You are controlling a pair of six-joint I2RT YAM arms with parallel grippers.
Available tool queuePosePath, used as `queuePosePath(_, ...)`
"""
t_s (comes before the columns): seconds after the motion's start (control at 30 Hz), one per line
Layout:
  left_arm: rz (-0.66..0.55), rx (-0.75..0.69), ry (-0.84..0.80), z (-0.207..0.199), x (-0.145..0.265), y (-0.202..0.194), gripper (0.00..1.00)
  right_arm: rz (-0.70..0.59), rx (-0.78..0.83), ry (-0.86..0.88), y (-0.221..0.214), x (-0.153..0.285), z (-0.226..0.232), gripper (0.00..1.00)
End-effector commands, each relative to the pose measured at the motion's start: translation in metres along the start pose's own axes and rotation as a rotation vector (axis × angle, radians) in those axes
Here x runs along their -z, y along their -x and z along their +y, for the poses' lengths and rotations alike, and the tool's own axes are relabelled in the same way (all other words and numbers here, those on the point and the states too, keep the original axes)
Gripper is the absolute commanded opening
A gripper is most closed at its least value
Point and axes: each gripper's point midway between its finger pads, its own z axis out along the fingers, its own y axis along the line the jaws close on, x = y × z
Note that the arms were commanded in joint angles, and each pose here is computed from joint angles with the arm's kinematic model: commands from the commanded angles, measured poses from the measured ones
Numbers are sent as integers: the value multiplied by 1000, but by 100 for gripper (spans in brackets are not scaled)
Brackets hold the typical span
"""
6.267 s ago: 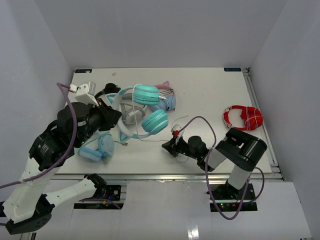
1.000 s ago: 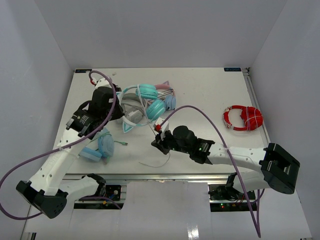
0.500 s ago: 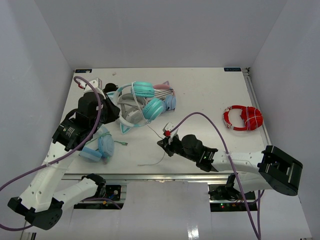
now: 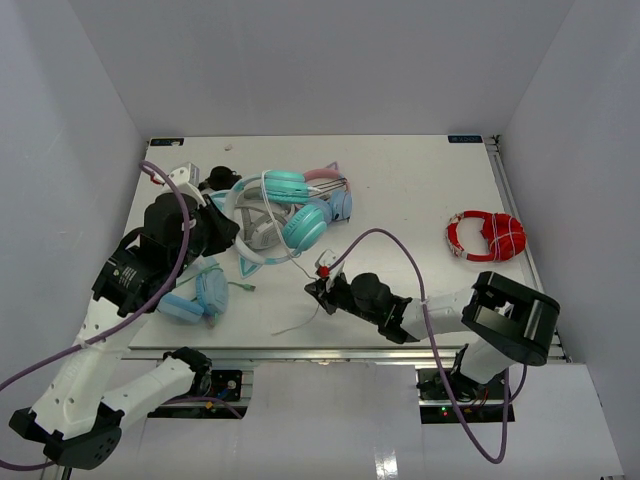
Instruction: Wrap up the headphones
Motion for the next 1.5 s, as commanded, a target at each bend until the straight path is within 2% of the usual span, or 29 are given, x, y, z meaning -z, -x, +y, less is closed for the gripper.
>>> queuePosePath(0.0,-87,60,-96,-21,20,28,0,-118,-17,22,20,-8,6,12)
queuePosePath(0.37,-96,70,-105,-21,21,27,0,-117,-65,76,-7,-21,16,17)
queuePosePath(0.57,-96,71,-129,-24,26,27,0,-137,-94,81,-15,-23,16,8)
queuePosePath(0.63,-78,56,-170,-30,28,23,0,-154,-114,61,-15,-21,7,8)
queuePosePath(0.77,-10,-50,-323,-50,38,8,0,-185,-168,-31,-7,-13,-37,8)
queuePosePath(0.83,53,-140,-448,-65,47,-8,0,-201,-202,-57,-1,-8,-62,8)
queuePosePath(0.9,122,-207,-505,-69,52,-23,0,-197,-239,-59,6,-3,-78,8)
queuePosePath(1.0,151,-280,-452,-55,45,-32,0,-205,-253,-108,21,3,-111,8)
queuePosePath(1.1,195,-339,-411,-42,35,-44,0,-156,-228,-123,38,5,-128,8)
queuePosePath(1.17,211,-374,-400,-37,31,-49,0,-175,-179,-134,63,8,-140,8)
queuePosePath(1.23,235,-400,-385,-32,22,-58,0,-117,-142,-156,72,13,-153,8)
queuePosePath(1.47,268,-437,-309,-22,-10,-68,0,-34,-23,-104,153,19,-164,8)
